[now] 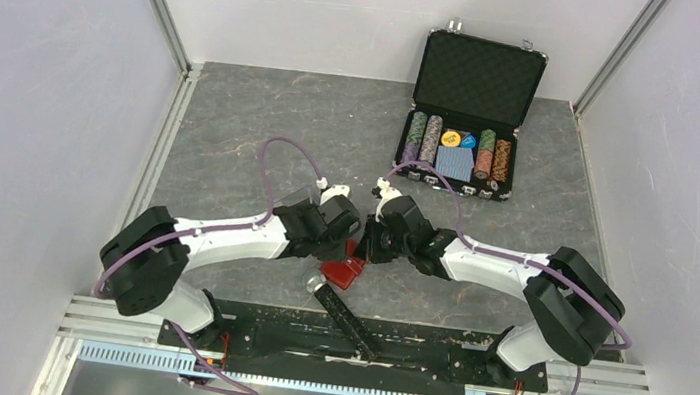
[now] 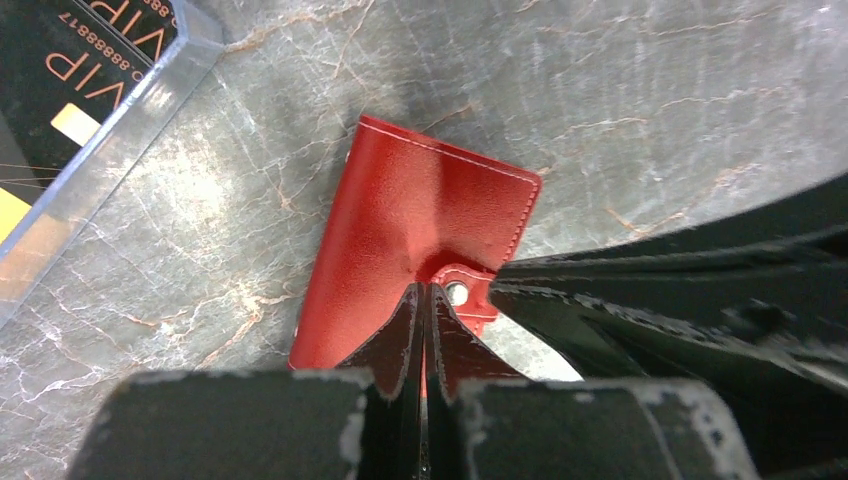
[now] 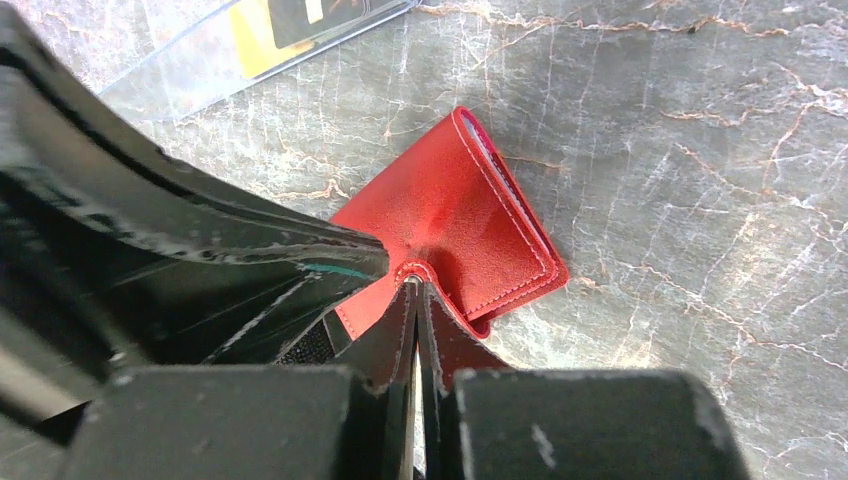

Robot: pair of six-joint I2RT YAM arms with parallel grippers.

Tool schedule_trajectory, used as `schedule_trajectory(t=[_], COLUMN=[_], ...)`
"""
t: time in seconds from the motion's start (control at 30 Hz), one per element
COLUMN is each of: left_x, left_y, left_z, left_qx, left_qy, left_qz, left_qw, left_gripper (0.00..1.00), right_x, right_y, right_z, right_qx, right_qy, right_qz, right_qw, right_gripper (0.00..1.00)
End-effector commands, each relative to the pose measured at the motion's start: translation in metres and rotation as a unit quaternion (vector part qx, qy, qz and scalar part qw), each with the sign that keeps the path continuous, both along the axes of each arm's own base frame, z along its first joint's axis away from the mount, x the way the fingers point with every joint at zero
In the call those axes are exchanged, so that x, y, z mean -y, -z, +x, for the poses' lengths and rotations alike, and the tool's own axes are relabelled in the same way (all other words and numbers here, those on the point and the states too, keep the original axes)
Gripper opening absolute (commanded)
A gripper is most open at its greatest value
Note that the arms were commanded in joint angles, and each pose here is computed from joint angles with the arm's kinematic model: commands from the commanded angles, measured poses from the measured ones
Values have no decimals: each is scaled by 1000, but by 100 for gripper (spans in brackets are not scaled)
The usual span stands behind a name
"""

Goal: Put the credit cards into the card holder
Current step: Close the card holder at the center of the board.

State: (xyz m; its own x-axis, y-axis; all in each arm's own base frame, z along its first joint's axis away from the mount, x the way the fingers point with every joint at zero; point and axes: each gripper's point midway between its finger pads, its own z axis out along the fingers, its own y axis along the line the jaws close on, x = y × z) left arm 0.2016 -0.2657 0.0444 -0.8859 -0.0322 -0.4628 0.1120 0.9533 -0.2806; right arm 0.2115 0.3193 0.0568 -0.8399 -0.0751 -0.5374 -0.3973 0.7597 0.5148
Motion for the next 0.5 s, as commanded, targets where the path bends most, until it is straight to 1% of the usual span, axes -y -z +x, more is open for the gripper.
schedule_trajectory(t=[0.0,0.3,0.33,0.47], left_x=[5,9,10,12], left_y=[-22,-12,-12,-13], left_z=[5,1,1,-1], left_qx=[28,11,10,2], left_qy=[-14,-6,-5,-7], left_qz=[-37,-38,-40,-62], left_qw=[999,999,999,998], left_gripper=[2,2,4,21], right_x=[-9,-10,-9,-6], right_y=[-10,-5,-3,7], right_z=[4,0,-2,-7], right_qx=[9,2,-2,-13], right_qy=[-5,-11,-11,-12], right_qz=[20,24,22,14], right_qw=[1000,1000,1000,1000], right_gripper=[0,0,0,0])
